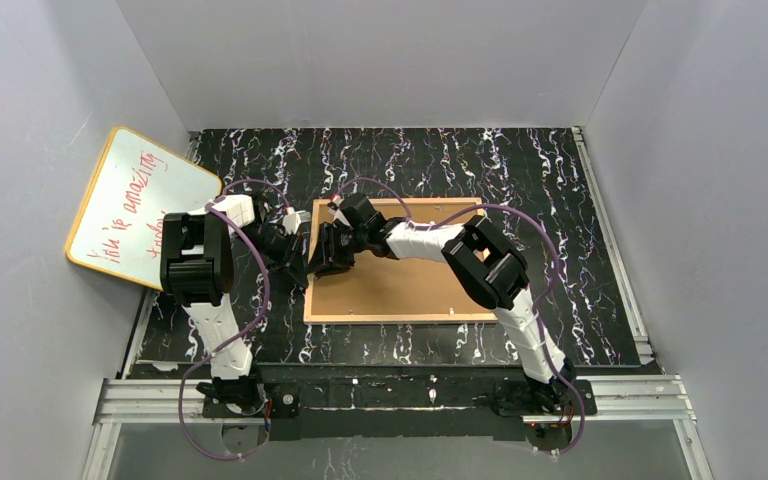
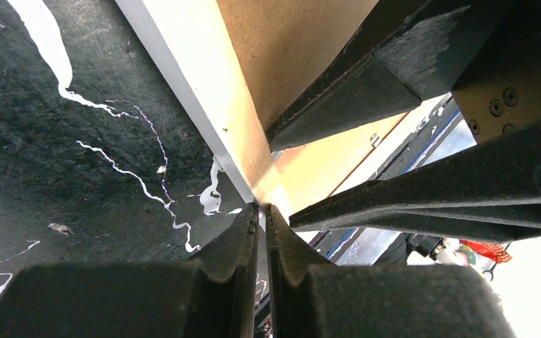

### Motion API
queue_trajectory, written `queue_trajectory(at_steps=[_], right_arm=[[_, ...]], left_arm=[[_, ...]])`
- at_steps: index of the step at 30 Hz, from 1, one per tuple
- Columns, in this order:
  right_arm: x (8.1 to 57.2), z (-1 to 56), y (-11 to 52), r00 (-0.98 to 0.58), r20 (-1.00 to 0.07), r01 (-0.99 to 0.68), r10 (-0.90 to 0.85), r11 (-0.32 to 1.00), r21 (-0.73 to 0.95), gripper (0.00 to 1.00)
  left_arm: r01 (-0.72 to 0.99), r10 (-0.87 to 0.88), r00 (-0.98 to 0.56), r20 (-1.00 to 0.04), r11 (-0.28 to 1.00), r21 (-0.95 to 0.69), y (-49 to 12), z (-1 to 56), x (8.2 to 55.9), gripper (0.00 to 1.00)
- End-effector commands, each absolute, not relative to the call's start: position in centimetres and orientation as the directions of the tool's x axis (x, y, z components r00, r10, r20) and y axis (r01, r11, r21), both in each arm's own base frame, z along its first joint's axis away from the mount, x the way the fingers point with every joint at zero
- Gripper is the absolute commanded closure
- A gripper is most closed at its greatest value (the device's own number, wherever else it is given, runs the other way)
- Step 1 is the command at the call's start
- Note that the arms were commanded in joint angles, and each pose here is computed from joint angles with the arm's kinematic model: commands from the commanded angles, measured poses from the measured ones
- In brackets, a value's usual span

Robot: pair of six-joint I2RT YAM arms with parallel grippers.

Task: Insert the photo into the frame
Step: Install the photo frame at the center of the board, then adjust the photo frame at the center of the board.

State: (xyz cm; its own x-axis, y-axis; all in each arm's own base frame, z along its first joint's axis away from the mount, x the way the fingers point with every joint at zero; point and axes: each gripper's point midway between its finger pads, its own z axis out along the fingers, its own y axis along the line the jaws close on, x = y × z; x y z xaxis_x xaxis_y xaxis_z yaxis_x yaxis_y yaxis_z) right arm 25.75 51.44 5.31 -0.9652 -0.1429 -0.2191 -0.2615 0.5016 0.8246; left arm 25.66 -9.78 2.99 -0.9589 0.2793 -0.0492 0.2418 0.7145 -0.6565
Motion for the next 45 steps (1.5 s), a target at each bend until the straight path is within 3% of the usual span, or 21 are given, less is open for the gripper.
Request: queue_trajectory(at_steps=[1, 4, 8, 13, 20, 27, 35, 45], right_arm=[[26.2, 5.8, 51.7, -0.956, -0.246, -0.292, -0.158, 0.505, 0.812, 0.53], [28.3, 8.4, 51.1, -0.951, -0.285, -0.305, -0.117, 0.491, 0.816, 0.51], [31.8, 13.1, 48.4, -0.931, -0.365, -0.328, -0.018, 0.481, 0.813, 0.4], [36.1, 17.7, 40.3, -0.891, -0.425, -0.287, 0.16, 0.527, 0.8, 0.26], [39.7, 15.3, 22.3, -0.756, -0.492, 0.027, 0.431, 0.773, 0.634, 0.05], [37.8, 10.9, 11.0, -0.672, -0.446, 0.311, 0.591, 0.772, 0.554, 0.02], [36.9, 6.0, 10.4, -0.716, -0.372, 0.374, 0.591, 0.774, 0.511, 0.02], [40.4, 4.1, 16.5, -0.831, -0.21, 0.277, 0.514, 0.712, 0.645, 0.05]], left_arm=[[0.304, 0.337, -0.939, -0.061, 0.736, -0.605, -9.0, 1.8, 25.3, 0.94], [0.319, 0.347, -0.935, -0.071, 0.737, -0.596, -8.9, 2.4, 25.6, 0.94], [0.344, 0.356, -0.929, -0.101, 0.732, -0.589, -8.0, 3.8, 26.4, 0.93], [0.391, 0.397, -0.91, -0.117, 0.731, -0.559, -6.6, 4.6, 26.5, 0.92], [0.431, 0.458, -0.883, -0.1, 0.708, -0.56, -6.8, 3.5, 23.5, 0.9], [0.52, 0.555, -0.827, -0.091, 0.693, -0.5, -7.7, 2.4, 21.6, 0.9], [0.597, 0.642, -0.763, -0.074, 0.656, -0.461, -8.9, 2.0, 20.0, 0.9], [0.656, 0.72, -0.691, -0.069, 0.583, -0.479, -11.9, 1.9, 18.5, 0.89]])
